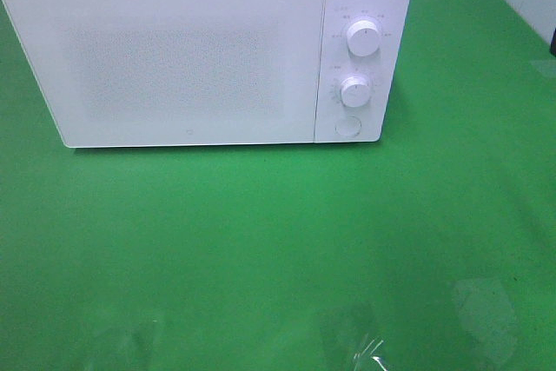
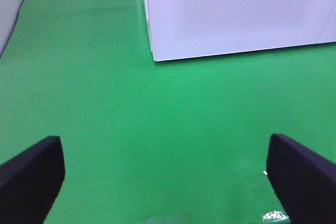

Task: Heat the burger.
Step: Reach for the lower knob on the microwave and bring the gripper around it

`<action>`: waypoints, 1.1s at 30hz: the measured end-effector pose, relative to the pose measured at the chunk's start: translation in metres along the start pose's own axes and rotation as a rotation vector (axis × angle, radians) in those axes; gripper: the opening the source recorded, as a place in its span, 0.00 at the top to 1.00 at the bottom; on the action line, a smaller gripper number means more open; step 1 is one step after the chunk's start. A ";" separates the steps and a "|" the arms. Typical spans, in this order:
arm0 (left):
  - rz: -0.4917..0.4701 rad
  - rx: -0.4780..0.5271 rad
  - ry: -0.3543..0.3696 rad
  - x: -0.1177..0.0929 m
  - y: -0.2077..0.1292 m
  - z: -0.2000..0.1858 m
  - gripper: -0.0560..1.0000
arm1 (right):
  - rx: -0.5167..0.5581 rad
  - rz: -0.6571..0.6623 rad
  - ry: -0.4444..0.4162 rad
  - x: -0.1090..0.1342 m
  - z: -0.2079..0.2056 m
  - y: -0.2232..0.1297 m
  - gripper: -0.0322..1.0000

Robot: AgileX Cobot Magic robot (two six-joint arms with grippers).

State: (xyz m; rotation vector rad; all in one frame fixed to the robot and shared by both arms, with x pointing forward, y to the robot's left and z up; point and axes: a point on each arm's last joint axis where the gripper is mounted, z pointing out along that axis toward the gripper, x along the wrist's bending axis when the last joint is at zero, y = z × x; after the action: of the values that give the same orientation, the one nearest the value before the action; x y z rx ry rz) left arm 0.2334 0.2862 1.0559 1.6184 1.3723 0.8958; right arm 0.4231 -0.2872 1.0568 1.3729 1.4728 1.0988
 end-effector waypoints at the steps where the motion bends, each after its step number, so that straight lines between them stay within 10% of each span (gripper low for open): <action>1: 0.000 0.000 0.000 0.000 0.000 0.000 0.01 | -0.016 0.000 0.006 0.000 0.006 0.000 0.25; 15: 0.000 0.000 0.000 0.000 0.000 0.000 0.01 | -0.127 0.027 0.042 0.004 0.046 -0.015 0.25; 33: 0.000 0.000 0.000 0.000 0.000 0.000 0.01 | -0.260 0.013 -0.118 0.010 0.035 -0.062 0.25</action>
State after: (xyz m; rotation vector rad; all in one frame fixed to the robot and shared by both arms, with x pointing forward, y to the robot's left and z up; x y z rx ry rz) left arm 0.2334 0.2862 1.0559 1.6184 1.3723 0.8958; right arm 0.4390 -0.2769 0.9875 1.2432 1.1919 1.1532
